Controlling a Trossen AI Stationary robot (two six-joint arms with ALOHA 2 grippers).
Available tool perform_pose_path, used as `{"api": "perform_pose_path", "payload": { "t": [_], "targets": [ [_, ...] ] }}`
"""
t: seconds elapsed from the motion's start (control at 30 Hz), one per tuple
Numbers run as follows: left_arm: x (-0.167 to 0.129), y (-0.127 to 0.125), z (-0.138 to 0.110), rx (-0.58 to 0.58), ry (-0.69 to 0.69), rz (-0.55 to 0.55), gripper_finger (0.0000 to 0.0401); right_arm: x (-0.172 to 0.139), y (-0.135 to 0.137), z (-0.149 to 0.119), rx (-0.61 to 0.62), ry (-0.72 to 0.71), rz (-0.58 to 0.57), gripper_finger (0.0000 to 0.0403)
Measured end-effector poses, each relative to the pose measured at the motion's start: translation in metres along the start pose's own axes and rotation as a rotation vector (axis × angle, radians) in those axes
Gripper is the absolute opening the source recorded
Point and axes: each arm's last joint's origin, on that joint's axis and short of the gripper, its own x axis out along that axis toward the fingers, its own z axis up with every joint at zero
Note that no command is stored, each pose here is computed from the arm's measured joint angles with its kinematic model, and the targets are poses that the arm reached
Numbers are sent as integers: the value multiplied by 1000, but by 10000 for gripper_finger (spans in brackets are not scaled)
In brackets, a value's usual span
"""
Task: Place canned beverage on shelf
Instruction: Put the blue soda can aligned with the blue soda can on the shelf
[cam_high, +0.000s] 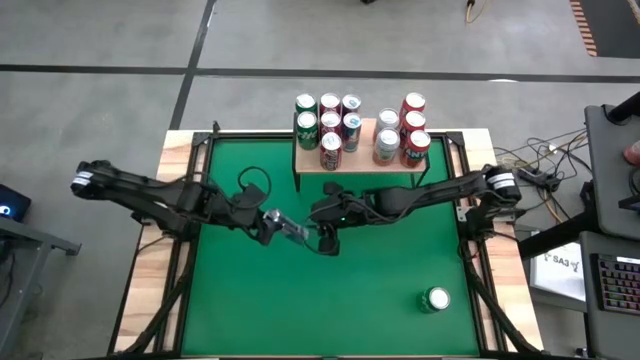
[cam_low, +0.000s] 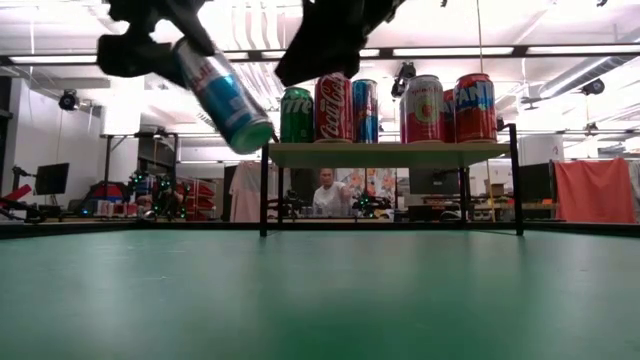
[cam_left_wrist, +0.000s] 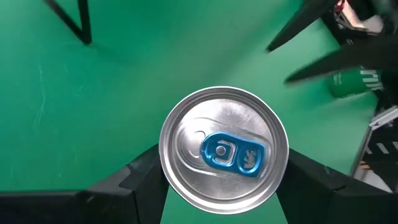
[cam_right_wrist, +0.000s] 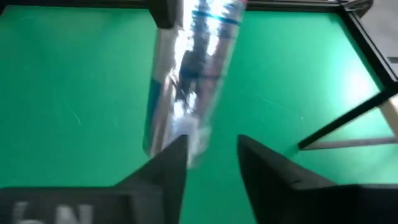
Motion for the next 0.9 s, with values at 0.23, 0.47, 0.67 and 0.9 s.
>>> {"api": "perform_pose_path", "payload": {
  "t": [0.23, 0.47, 0.67, 0.9],
  "targets": [
    [8, -21, 10, 91, -13, 17, 227, 7, 11, 8, -8, -13, 21, 242],
    [6, -37, 21, 155, -43, 20, 227, 6, 12, 9, 18, -15, 20, 298],
    [3, -50, 29, 205, -69, 10, 227, 9, 13, 7, 15, -7, 18, 307],
    [0, -60, 37, 295, -103, 6, 236, 10, 11, 8, 32, -20, -36, 235]
  ]
}}
